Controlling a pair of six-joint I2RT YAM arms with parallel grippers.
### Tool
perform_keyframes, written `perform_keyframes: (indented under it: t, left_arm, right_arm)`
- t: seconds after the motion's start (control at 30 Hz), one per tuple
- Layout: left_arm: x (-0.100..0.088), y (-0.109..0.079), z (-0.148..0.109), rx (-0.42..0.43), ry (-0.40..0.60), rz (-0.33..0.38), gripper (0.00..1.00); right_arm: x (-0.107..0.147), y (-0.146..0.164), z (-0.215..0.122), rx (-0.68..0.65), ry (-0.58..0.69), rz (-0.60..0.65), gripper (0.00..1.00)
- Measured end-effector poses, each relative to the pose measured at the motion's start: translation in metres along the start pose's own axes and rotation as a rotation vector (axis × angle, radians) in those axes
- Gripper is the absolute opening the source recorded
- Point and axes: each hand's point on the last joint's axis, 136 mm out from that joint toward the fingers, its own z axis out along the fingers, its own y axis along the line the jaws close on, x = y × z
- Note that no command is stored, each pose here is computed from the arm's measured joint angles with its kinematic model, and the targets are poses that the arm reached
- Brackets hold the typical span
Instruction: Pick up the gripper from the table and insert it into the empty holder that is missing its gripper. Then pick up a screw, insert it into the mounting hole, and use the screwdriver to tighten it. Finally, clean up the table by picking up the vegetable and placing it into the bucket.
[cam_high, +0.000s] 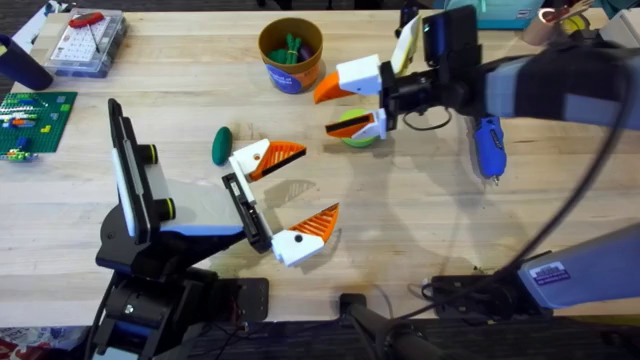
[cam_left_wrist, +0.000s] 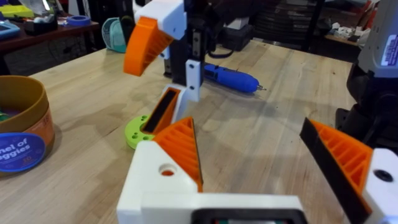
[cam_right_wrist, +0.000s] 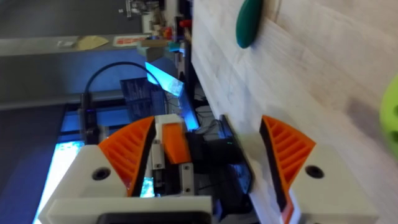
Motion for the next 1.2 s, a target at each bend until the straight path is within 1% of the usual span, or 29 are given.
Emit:
perform_keyframes:
  t: [0.07,0.17,0.27,0.4,0.63,0.8,0.93,1.03,1.2]
  left_arm:
    - [0.0,0.0,0.0,0.0,0.001,-0.002,0.997]
    - [0.0,0.0,0.0,-0.003,0.001,-0.002,0.997]
    - [0.0,0.001,0.0,-0.003,0.001,-0.002,0.997]
    - [0.0,0.001,0.0,-0.003,0.001,-0.002,0.997]
    - [0.0,0.001,0.0,-0.003,0.001,-0.002,0.997]
    - [0.0,0.001,0.0,-0.003,0.001,-0.002,0.997]
    - [0.0,0.001,0.0,-0.003,0.001,-0.002,0.997]
    - [0.0,0.001,0.0,-0.003,0.001,-0.002,0.997]
    - [0.0,0.001,0.0,-0.003,0.001,-0.002,0.997]
  right_arm:
    - [0.001,0.004,-0.003,0.002,-0.002,-0.005,0.984]
    - [0.004,-0.003,-0.003,-0.001,0.014,0.016,0.984]
    - [0.005,-0.002,-0.005,-0.025,0.027,-0.002,0.984]
    - [0.009,0.006,-0.006,-0.07,0.057,-0.031,0.984]
    - [0.013,0.019,-0.005,-0.105,0.078,-0.125,0.984]
    - [0.032,0.029,0.012,-0.122,0.144,-0.189,0.984]
    - [0.05,0.028,0.028,-0.114,0.2,-0.189,0.984]
    - [0.053,0.02,0.031,-0.089,0.199,-0.181,0.984]
    - [0.051,0.013,0.035,-0.07,0.192,-0.204,0.984]
